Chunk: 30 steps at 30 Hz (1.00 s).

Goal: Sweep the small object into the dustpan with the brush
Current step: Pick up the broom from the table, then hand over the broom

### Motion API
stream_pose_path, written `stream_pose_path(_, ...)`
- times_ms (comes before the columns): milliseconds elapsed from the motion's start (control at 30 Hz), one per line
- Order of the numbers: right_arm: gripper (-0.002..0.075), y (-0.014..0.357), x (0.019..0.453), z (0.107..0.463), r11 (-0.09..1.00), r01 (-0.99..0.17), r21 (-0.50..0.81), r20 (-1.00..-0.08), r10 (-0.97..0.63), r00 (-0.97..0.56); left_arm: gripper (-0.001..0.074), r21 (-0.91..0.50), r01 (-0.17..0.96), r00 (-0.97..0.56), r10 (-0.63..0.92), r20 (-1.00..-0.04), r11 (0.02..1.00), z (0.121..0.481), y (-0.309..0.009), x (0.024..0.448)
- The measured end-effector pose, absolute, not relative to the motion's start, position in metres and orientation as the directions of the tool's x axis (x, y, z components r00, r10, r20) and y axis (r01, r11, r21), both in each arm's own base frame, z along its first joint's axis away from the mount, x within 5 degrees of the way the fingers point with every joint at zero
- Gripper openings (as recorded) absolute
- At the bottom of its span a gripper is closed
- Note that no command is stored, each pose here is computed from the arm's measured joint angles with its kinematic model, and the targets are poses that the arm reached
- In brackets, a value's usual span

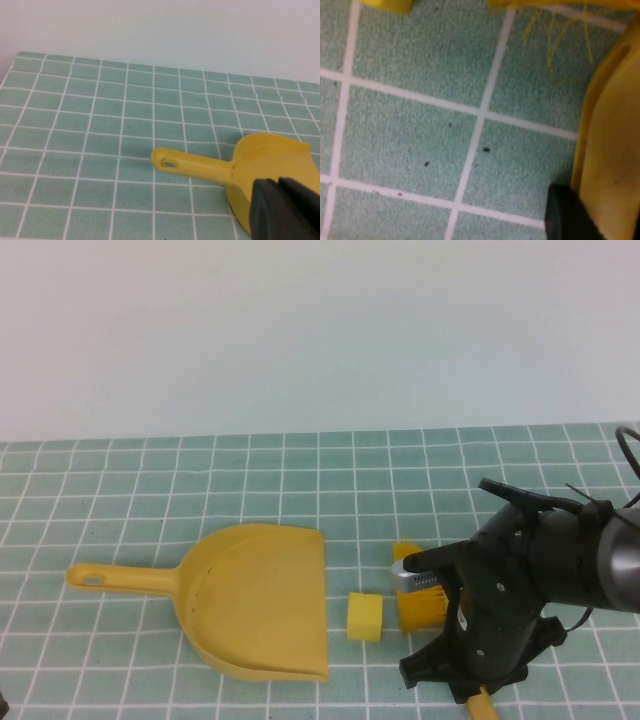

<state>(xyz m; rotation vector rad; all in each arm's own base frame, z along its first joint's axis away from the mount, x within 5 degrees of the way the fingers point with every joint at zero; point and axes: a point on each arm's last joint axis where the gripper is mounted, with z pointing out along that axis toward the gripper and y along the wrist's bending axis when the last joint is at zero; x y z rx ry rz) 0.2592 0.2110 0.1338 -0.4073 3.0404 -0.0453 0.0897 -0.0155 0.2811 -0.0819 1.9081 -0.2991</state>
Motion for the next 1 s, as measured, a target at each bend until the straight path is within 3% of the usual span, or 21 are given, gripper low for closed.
stream_pose_path(300,0.019,0.202,0.26,0.142,0.944,-0.307,-0.119,-0.073,-0.316,-0.946,0.0,-0.372,0.095,-0.374,-0.313,-0.873,0.923,0.282,-0.02,0.089)
stream_pose_path(467,0.019,0.197,0.255,0.181,0.947,-0.306,-0.098,-0.176,-0.319,-0.931,0.0023,-0.523,0.142,-0.435,-0.422,-0.796,0.84,0.283,-0.031,0.086)
stream_pose_path(533,0.019,0.194,0.251,0.202,0.949,-0.308,-0.066,-0.23,-0.315,-0.921,0.0091,-0.605,0.185,-0.472,-0.47,-0.746,0.775,0.285,-0.039,0.083)
stream_pose_path(700,0.019,0.195,0.233,0.247,0.929,-0.362,0.083,-0.344,-0.314,-0.885,0.0417,-0.783,0.288,-0.558,-0.568,-0.606,0.552,0.298,-0.056,0.076)
stream_pose_path(767,0.019,0.201,0.221,0.265,0.898,-0.408,0.162,-0.399,-0.319,-0.86,0.0503,-0.832,0.297,-0.578,-0.606,-0.547,0.468,0.303,-0.059,0.074)
stream_pose_path(867,0.019,0.218,0.198,0.284,0.819,-0.506,0.27,-0.463,-0.35,-0.814,0.0513,-0.854,0.331,-0.6,-0.608,-0.519,0.402,0.307,-0.063,0.071)
stream_pose_path(1000,0.019,0.249,0.171,0.306,0.712,-0.613,0.341,-0.508,-0.409,-0.758,0.0512,-0.83,0.358,-0.608,-0.568,-0.555,0.428,0.306,-0.064,0.069)
